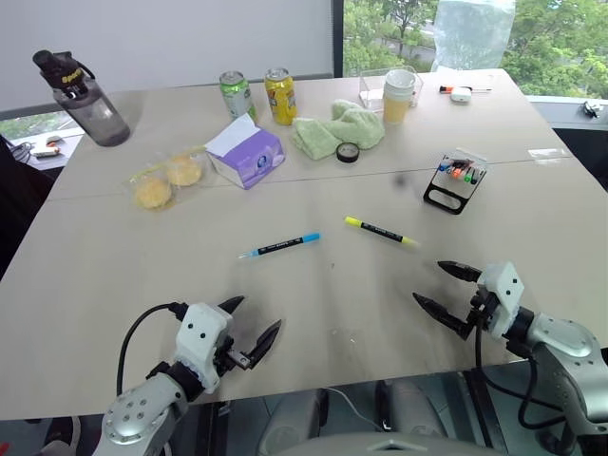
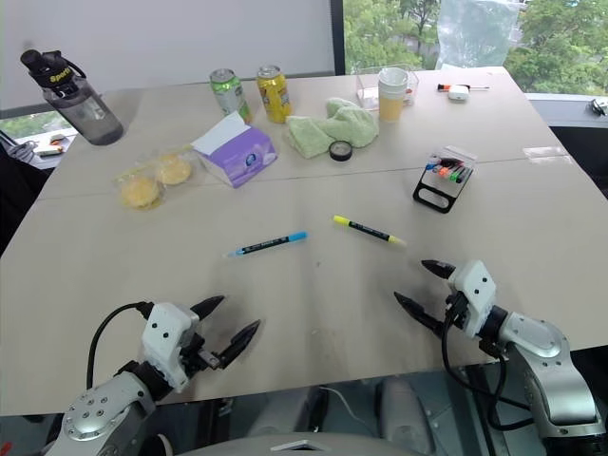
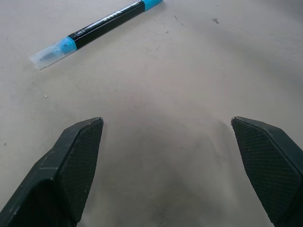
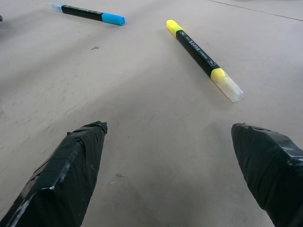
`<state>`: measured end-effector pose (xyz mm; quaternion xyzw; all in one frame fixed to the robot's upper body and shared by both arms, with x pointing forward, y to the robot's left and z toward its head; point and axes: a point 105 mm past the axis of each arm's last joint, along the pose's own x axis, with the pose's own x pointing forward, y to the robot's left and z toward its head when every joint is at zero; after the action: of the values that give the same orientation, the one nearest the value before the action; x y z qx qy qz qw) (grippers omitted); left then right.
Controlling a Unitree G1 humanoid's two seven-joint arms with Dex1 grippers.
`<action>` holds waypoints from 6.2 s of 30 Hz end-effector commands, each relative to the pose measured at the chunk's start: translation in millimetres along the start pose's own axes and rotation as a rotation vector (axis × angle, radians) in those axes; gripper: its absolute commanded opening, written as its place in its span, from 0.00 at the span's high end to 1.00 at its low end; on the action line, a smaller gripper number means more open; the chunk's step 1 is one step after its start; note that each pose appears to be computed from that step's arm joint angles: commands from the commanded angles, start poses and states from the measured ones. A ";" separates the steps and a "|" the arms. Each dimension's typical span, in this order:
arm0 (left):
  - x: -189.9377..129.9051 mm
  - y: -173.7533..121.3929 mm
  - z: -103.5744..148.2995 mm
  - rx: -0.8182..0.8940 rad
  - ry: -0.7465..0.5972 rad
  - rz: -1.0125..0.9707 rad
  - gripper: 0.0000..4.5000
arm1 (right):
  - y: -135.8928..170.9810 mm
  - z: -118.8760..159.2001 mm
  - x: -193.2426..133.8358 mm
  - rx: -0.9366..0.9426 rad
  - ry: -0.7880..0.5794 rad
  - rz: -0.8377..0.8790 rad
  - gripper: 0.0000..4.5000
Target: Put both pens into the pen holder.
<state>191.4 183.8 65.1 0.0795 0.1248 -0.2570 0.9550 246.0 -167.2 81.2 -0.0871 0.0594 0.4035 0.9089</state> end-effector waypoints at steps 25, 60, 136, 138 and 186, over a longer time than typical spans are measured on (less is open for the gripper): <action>-3.7 4.4 19.6 0.015 -0.077 0.040 0.01 | -5.1 28.1 19.9 -0.028 -0.079 0.031 0.00; -29.5 -5.3 85.4 0.033 -0.138 -0.372 0.00 | -24.5 56.9 130.1 -0.158 0.267 0.160 0.99; 66.1 -12.4 149.5 -0.141 -0.417 -0.463 0.44 | 9.7 149.3 132.9 -0.402 -0.067 0.196 1.00; 64.7 -10.0 142.2 -0.122 -0.388 -0.431 0.44 | -12.7 157.0 123.5 -0.415 -0.136 0.074 1.00; 45.4 -32.4 158.0 0.163 -0.400 -0.423 0.43 | -133.0 140.9 52.3 -0.719 -0.145 -0.584 0.49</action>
<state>250.5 104.0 189.4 0.0626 -0.0465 -0.4608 0.8841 384.7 -181.0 210.6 -0.3890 -0.1585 0.1538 0.8944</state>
